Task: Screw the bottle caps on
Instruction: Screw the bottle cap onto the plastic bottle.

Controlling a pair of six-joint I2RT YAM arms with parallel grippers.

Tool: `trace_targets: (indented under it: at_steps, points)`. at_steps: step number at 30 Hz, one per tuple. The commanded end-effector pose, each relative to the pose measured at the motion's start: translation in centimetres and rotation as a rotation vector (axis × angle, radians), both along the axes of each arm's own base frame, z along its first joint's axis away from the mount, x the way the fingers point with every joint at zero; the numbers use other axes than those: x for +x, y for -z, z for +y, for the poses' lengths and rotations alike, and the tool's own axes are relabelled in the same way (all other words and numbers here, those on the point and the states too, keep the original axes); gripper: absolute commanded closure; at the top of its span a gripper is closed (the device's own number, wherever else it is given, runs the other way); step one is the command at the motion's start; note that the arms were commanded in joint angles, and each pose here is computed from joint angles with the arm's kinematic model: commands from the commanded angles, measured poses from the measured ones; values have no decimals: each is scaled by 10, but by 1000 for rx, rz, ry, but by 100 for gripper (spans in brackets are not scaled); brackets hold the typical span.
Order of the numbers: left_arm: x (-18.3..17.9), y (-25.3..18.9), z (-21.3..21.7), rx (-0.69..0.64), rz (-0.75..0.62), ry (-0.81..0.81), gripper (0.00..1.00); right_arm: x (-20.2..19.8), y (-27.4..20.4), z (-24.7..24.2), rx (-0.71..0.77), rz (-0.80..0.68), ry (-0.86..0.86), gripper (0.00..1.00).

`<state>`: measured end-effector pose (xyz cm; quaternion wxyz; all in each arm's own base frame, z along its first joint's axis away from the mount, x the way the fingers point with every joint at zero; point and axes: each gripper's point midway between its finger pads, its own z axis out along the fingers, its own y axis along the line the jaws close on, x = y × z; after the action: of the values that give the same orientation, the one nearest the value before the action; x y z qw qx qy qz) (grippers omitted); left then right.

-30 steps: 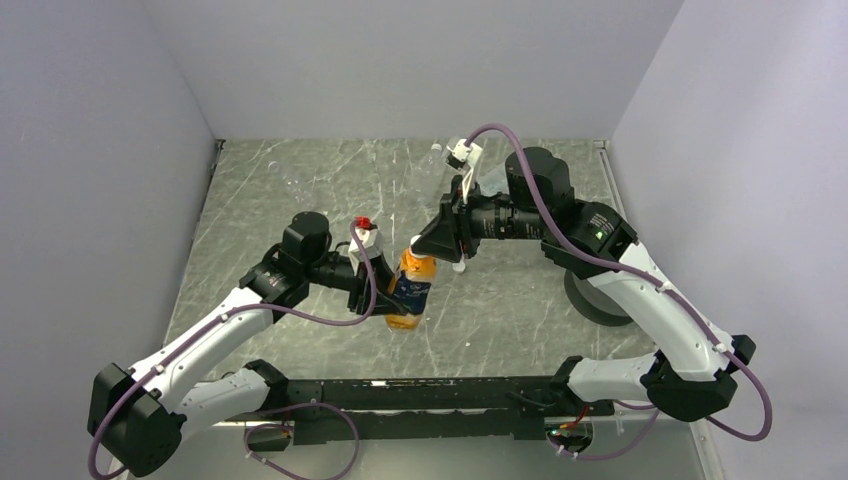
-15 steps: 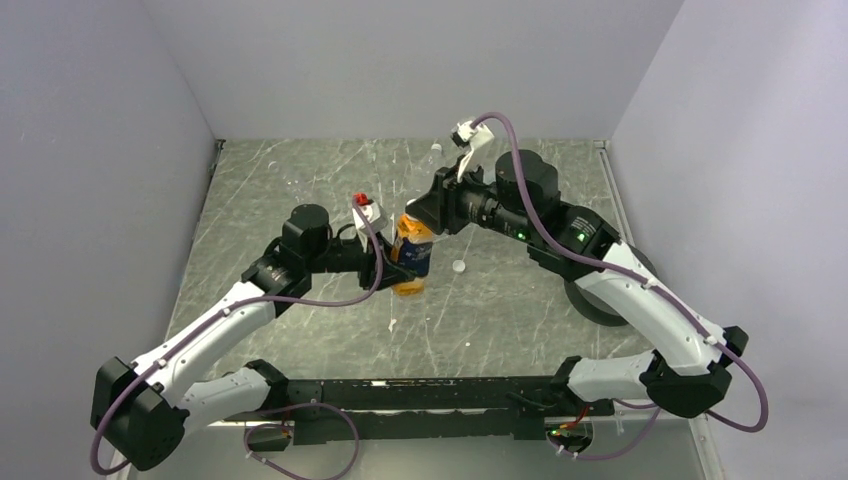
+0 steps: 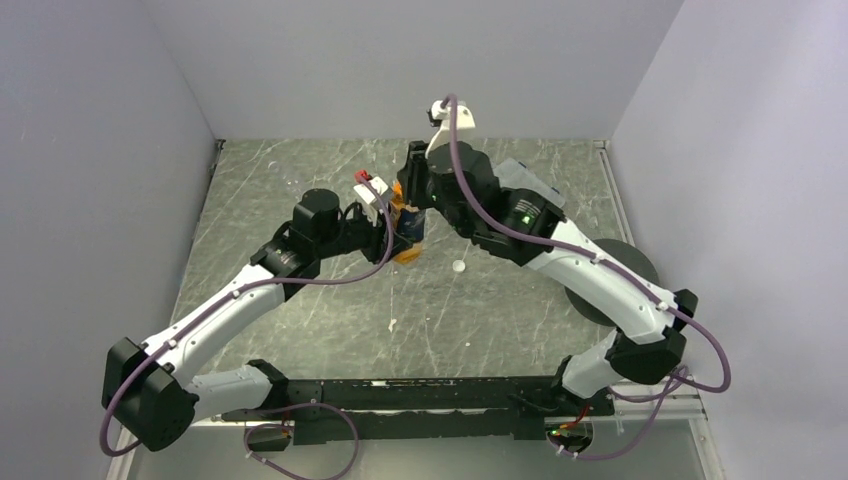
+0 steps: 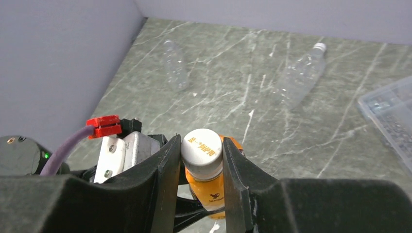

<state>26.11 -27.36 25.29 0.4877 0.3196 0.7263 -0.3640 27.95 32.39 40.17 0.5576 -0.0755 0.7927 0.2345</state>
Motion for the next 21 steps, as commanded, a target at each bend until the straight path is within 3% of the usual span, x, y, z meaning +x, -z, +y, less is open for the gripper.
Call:
trace_targets:
  at_steps: [1,10,17,21]
  points:
    - [25,-93,-4,-163,-220,-76,100,-15,59,-6,-246,97,52,100]
    - [18,-108,3,-200,-193,-108,100,-5,70,-7,-327,71,131,100]
    - [14,-113,3,-199,-208,-90,100,-4,63,6,-293,92,111,100]
    - [12,-102,4,-172,-183,-82,100,-4,57,5,-286,96,121,93]
